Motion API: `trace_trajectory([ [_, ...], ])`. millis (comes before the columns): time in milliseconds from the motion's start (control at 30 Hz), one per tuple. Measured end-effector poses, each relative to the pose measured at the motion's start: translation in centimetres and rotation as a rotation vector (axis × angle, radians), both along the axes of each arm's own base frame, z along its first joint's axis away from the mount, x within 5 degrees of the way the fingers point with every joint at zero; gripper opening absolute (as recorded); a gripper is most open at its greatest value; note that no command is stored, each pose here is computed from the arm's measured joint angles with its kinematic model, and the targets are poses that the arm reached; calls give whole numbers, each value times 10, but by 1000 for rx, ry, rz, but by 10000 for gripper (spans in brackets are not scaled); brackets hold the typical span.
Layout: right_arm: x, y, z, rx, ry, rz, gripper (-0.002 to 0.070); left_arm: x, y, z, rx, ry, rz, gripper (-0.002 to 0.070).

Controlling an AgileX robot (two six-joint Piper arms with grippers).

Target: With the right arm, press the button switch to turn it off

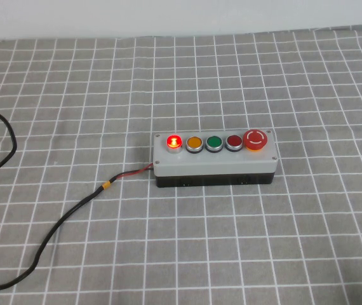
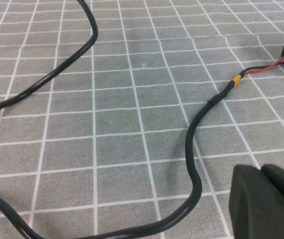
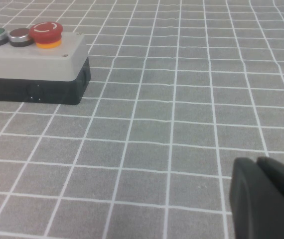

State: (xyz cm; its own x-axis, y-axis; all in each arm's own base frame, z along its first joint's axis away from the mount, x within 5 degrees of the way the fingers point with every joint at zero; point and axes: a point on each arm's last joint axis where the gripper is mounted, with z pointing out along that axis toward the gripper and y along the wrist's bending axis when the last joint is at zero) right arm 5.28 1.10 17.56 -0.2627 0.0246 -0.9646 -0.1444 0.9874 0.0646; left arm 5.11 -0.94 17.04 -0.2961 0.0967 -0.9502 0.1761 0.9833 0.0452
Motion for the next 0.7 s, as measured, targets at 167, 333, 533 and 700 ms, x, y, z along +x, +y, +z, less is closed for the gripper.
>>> trace_trajectory([
  [167,0,0,0,0,0,0,-17,0,0,0,0,0,0,-3],
  [333,0,2,2,64,-8,1,-17,0,0,0,0,0,0,-3],
  [533,1,4,11,311,-67,-13,-17,0,0,0,0,0,0,-3],
  [700,3,3,20,523,-127,-49,-17,0,0,0,0,0,0,-3],
])
